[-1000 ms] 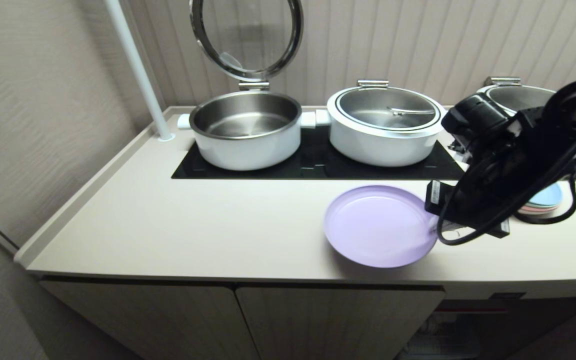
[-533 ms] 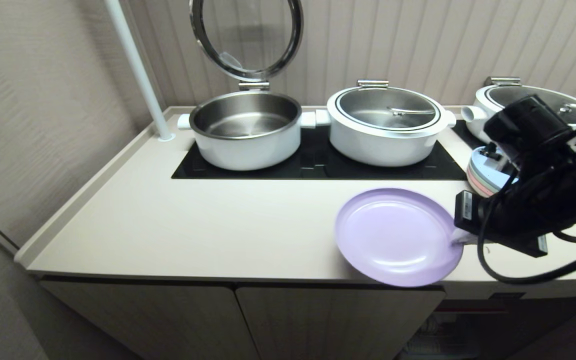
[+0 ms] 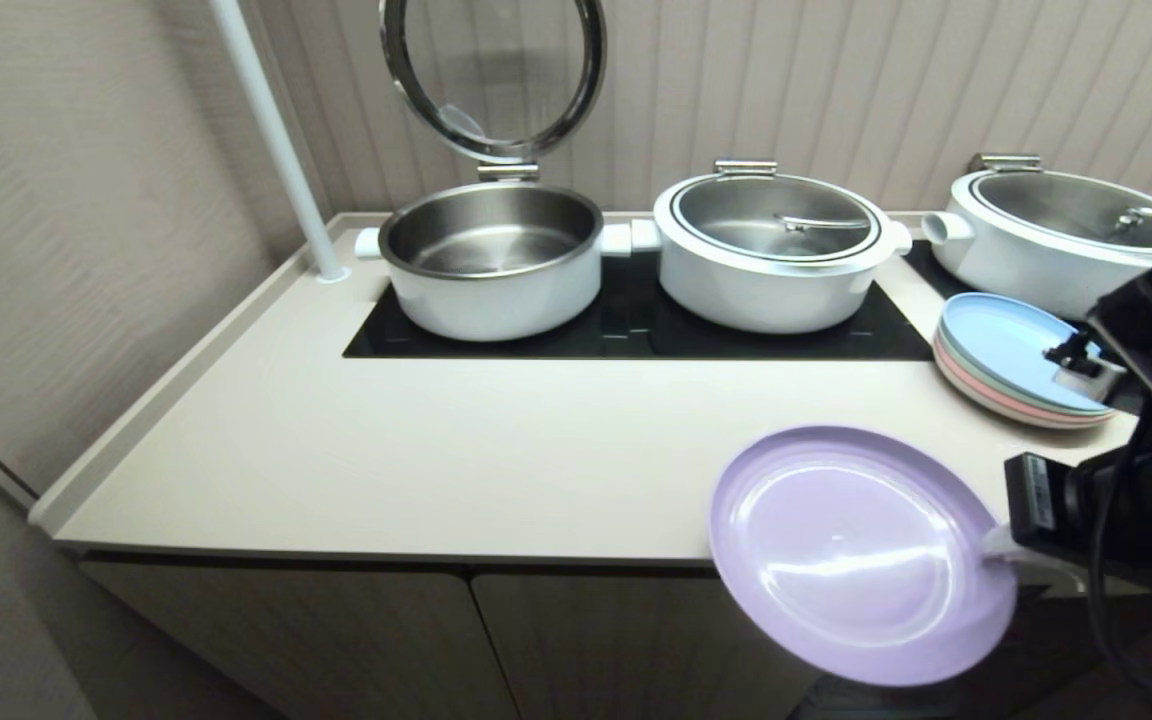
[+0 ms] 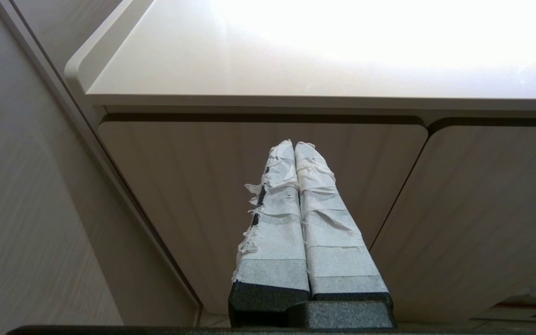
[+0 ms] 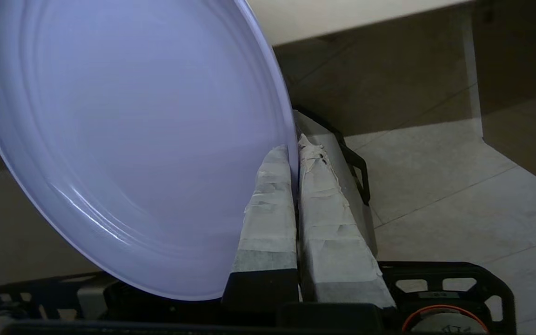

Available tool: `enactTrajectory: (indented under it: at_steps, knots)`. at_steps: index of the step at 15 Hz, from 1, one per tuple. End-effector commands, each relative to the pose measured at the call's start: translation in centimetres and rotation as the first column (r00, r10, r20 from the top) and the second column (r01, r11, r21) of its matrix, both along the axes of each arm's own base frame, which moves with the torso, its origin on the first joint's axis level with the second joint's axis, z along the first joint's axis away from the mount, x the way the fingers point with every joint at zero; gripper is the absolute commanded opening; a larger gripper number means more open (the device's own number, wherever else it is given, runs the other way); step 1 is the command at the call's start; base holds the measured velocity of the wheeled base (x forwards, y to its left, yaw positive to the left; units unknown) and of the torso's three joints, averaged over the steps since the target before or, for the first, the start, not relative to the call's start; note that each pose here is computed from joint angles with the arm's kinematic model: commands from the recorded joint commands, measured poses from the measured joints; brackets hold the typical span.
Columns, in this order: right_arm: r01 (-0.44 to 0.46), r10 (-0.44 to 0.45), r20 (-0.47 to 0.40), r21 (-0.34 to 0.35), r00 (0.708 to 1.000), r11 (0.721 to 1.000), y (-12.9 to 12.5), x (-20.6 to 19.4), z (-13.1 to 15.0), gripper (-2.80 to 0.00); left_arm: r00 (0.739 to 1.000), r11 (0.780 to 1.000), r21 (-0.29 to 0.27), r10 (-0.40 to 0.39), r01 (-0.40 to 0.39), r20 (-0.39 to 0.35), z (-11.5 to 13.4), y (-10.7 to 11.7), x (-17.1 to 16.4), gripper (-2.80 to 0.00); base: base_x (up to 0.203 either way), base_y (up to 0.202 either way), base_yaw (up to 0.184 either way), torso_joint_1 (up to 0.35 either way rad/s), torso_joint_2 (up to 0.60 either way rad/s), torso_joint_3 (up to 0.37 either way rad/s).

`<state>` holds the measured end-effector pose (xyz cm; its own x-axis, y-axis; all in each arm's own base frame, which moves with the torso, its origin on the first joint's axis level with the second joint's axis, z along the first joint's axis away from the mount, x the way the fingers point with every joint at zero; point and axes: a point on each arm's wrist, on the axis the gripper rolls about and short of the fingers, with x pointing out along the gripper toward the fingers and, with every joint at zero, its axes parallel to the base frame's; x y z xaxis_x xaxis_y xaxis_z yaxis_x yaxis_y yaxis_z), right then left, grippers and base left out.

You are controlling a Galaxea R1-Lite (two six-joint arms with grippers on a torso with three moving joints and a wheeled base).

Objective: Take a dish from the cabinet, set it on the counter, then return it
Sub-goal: Put it back into the cabinet

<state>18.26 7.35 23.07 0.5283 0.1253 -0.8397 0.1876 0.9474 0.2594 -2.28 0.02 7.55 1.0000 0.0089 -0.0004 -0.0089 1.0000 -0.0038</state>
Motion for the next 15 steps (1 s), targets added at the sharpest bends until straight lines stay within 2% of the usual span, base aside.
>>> enactTrajectory:
  at_steps: [1, 9, 15]
  knots:
    - [-0.016, 0.016, 0.015, -0.003, 1.000, 1.000, -0.8, -2.0, -0.3, -2.80, 1.000, 1.000, -0.001, 0.000, 0.000, 0.000, 0.0, 0.0, 0.0, -2.80, 0.000, 0.000, 0.000, 0.000, 0.00, 0.000]
    - [-0.133, 0.135, 0.026, -0.041, 0.991, 0.990, -3.4, -8.4, -3.2, -2.80, 1.000, 1.000, -0.001, 0.000, 0.000, 0.000, 0.0, 0.0, 0.0, -2.80, 0.000, 0.000, 0.000, 0.000, 0.00, 0.000]
    - [-0.172, 0.172, 0.011, -0.027, 0.985, 0.985, -4.0, -10.4, -4.4, -2.80, 1.000, 1.000, -0.001, 0.000, 0.000, 0.000, 0.0, 0.0, 0.0, -2.80, 0.000, 0.000, 0.000, 0.000, 0.00, 0.000]
